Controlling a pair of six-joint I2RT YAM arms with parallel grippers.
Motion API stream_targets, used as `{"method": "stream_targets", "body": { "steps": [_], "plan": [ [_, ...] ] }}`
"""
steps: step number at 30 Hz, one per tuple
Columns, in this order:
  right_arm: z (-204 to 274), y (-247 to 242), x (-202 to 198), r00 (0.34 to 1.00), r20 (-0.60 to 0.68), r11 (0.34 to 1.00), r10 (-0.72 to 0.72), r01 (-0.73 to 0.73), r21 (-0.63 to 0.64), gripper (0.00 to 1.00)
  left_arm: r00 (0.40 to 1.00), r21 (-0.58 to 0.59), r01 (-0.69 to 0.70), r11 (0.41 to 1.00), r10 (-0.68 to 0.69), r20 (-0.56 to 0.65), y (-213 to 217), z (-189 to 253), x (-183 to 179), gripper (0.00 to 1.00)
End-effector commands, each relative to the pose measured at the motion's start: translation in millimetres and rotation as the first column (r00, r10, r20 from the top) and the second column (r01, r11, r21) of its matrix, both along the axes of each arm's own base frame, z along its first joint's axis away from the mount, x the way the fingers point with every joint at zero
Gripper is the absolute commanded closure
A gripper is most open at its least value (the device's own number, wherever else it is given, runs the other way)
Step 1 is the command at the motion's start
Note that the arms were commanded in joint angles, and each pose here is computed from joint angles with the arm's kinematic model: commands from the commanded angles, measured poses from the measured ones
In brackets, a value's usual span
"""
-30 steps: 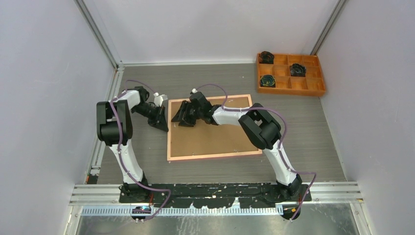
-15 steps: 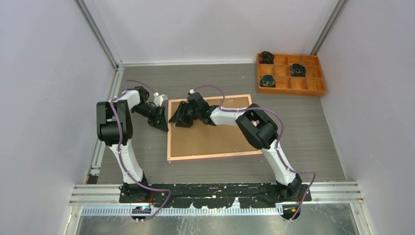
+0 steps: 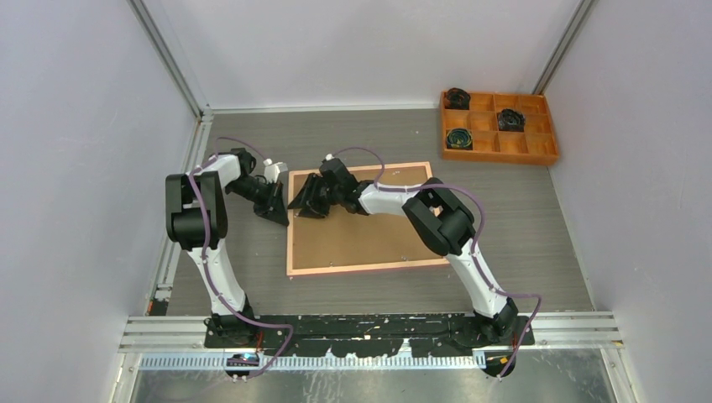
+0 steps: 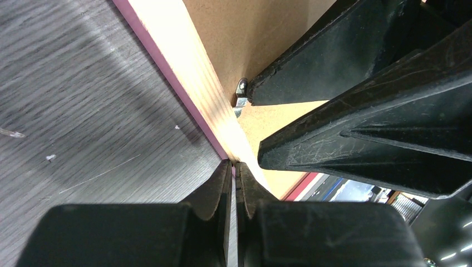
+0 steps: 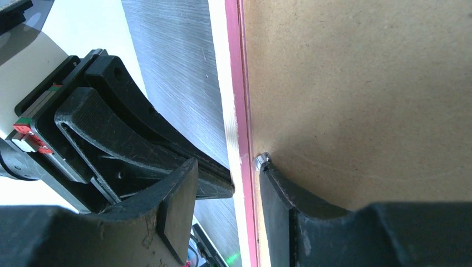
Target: Put the photo into the frame
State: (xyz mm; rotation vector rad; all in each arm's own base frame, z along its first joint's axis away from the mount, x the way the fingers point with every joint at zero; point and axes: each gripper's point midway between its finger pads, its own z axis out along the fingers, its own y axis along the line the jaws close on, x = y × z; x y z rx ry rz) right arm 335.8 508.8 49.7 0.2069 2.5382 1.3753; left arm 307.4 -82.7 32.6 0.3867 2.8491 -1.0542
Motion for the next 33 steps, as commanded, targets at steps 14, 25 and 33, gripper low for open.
{"method": "stream_targets", "body": {
  "steps": [14, 25, 33],
  "plan": [
    [-25.8, 0.8, 14.8, 0.992, -0.005, 0.992, -0.123, 0.122, -0.036, 0.50, 0.999, 0.014, 0.032, 0.999, -0.033, 0.016, -4.6, -15.4, 4.2, 0.95],
    [55.5, -41.3, 20.5, 0.985, 0.112, 0.991, -0.127, 0.123, 0.047, 0.42, 0.997, 0.014, 0.063, 0.998, -0.064, 0.033, -2.4, -0.8, 2.6, 0.94],
    [77.6, -230.7, 63.8, 0.880, 0.250, 0.886, -0.405, 0.445, -0.132, 0.20, 0.991, 0.052, 0.111, 0.992, -0.114, 0.071, 6.1, 11.5, -6.3, 0.91]
  ]
}}
